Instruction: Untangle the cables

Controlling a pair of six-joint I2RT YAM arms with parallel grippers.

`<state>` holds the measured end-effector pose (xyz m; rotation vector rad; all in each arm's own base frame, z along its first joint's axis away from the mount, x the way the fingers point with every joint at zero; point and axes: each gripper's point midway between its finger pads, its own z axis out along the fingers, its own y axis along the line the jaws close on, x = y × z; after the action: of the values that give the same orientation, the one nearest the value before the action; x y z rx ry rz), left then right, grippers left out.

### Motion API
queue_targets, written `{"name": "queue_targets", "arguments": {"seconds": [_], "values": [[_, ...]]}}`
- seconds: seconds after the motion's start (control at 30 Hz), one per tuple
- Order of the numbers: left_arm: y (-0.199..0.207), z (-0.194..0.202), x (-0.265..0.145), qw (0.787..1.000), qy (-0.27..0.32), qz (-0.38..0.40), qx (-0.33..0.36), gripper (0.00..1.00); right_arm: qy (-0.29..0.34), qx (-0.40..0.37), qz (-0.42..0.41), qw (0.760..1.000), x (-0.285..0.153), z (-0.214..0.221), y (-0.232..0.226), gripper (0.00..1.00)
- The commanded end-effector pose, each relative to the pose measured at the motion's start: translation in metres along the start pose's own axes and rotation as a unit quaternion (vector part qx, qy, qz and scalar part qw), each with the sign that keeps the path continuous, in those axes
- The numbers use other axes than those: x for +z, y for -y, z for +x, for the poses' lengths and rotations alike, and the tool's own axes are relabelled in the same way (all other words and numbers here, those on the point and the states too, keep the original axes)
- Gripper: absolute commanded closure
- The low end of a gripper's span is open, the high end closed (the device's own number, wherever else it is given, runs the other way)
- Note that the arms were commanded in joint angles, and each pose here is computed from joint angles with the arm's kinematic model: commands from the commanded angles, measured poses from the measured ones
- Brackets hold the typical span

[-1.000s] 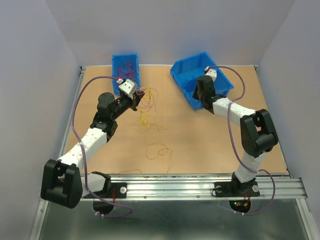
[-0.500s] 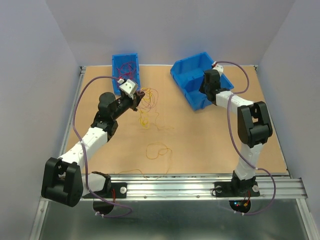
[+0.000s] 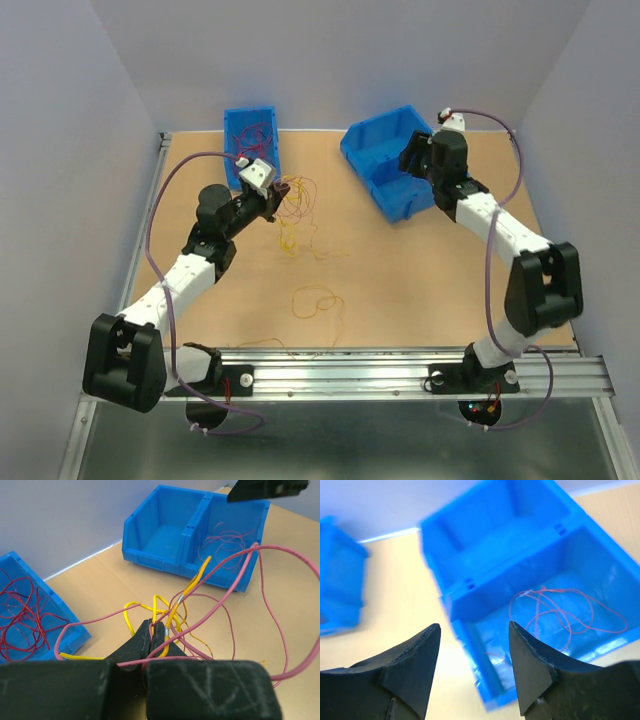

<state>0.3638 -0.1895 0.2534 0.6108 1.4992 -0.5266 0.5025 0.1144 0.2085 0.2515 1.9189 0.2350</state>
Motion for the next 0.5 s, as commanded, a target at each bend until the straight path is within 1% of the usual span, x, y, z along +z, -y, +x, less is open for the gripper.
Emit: {"name": "queue_targets", "arguments": {"seconds": [0.0,0.03,0.07,0.1,0.13,0.17,0.2,0.23,0.27,0.3,0.37,0.43,0.47], "values": [[0.004,-0.02,0.004,0.999,0.031,0.012,0.017,1.0,0.057,-0.023,-0.131,0.99,-0.051,-0.028,-0.042,0.37],[0.006,-0.019,0.005,0.999,0.029,0.015,0.016,1.0,0.086,-0.03,-0.18,0.979,-0.063,-0.036,-0.058,0.32],[0.005,-0.018,0.005,0.999,0.027,0.015,0.016,1.0,0.062,-0.043,-0.245,0.967,-0.076,-0.007,-0.071,0.28],[0.006,-0.017,0.006,0.999,0.027,0.017,0.017,1.0,0.077,-0.048,-0.288,0.953,-0.095,-0.007,-0.08,0.24],[0.007,-0.016,0.007,0.999,0.025,0.018,0.019,1.0,0.122,-0.052,-0.34,0.931,-0.112,-0.02,-0.096,0.2],[0.007,-0.016,0.008,0.999,0.023,0.02,0.019,1.0,0.129,-0.055,-0.378,0.915,-0.125,-0.017,-0.105,0.18],[0.008,-0.016,0.009,0.999,0.023,0.022,0.018,1.0,0.108,-0.053,-0.433,0.893,-0.143,0.003,-0.114,0.18],[0.009,-0.017,0.011,0.999,0.02,0.024,0.015,1.0,0.127,-0.06,-0.466,0.873,-0.157,-0.001,-0.123,0.18],[0.011,-0.017,0.011,0.999,0.018,0.028,0.01,1.0,0.111,-0.073,-0.503,0.854,-0.169,0.01,-0.133,0.19],[0.012,-0.017,0.012,0.999,0.015,0.032,0.008,1.0,0.11,-0.089,-0.517,0.844,-0.173,0.016,-0.138,0.19],[0.019,-0.018,0.013,0.999,0.012,0.043,0.009,1.0,0.098,-0.116,-0.555,0.818,-0.187,0.034,-0.155,0.2],[0.023,-0.018,0.015,0.999,0.01,0.048,0.011,1.0,0.101,-0.142,-0.573,0.801,-0.191,0.043,-0.163,0.2],[0.025,-0.017,0.016,0.999,0.008,0.051,0.012,1.0,0.09,-0.152,-0.593,0.786,-0.196,0.053,-0.169,0.2]]}}
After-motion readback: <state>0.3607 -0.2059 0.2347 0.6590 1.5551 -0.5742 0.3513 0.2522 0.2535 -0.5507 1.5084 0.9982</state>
